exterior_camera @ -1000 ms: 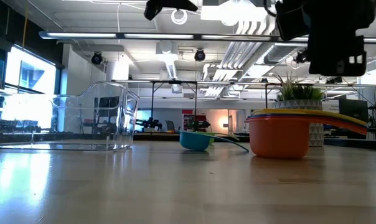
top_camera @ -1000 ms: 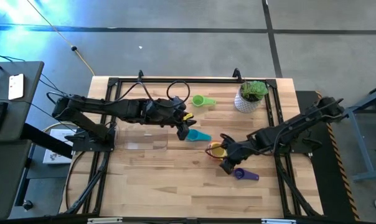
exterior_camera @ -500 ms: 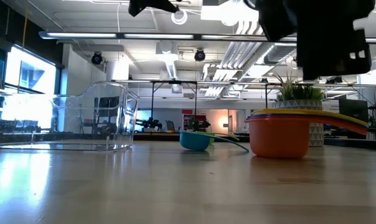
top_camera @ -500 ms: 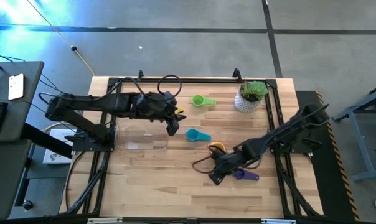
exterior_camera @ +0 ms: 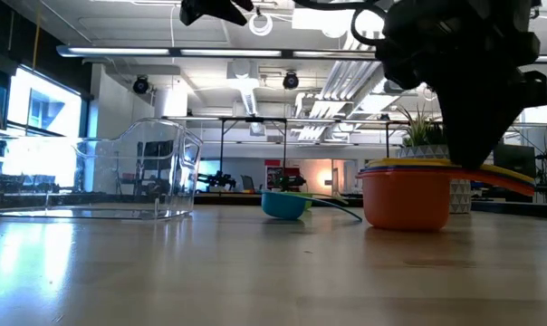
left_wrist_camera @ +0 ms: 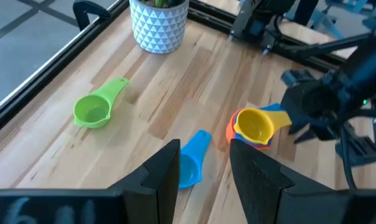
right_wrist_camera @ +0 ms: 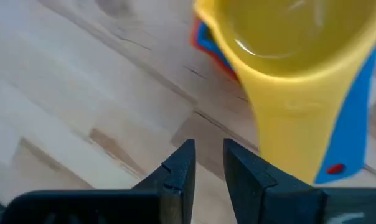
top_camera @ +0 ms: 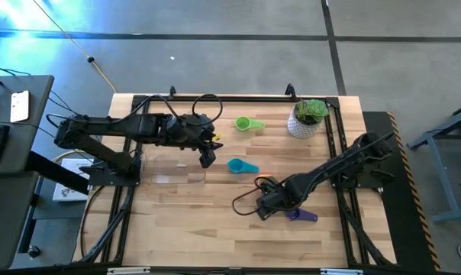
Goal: Nest measuring cups in basket
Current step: Stack the yellow measuring cup into the blue stacked measuring cups
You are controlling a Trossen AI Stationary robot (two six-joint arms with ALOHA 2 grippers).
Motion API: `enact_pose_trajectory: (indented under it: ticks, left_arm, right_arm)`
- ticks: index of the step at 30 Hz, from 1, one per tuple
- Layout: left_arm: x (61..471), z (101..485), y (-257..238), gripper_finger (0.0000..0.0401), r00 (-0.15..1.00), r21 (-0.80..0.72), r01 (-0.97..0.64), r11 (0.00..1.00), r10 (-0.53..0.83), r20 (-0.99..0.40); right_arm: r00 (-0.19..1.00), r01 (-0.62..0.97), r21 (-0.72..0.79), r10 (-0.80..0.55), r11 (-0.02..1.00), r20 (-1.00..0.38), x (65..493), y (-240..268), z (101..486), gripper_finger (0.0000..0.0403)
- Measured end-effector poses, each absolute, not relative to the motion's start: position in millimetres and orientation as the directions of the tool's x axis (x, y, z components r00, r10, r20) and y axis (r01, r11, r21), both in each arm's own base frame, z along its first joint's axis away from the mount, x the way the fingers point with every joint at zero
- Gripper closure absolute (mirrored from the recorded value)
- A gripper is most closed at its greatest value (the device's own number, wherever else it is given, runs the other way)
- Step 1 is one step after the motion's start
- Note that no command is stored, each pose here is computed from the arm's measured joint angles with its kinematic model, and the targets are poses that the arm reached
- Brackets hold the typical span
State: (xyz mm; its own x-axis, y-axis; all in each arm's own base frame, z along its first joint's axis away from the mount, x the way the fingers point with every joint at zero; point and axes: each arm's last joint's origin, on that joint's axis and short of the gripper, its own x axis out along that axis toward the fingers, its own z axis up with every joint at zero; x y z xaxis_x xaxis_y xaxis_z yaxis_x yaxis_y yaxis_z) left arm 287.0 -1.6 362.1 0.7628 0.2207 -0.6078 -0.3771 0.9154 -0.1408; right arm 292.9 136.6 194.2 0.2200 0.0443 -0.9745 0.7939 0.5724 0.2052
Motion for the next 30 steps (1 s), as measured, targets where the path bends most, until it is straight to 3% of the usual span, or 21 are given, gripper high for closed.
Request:
enact_pose_trajectory:
  ticks: [22,30]
  left_arm:
    - [282,356,-2,0.027,0.711,-0.038,-0.33,0.943,0.222,-0.667]
    - [282,356,-3,0.027,0.71,-0.045,-0.314,0.948,0.204,-0.674]
  right_arm:
    - [0.163,0.867,0.15,0.015,0.475,-0.987,293,121,193,0.033]
    - [0.192,0.869,0.137,-0.069,0.476,-0.979,302,123,234,0.033]
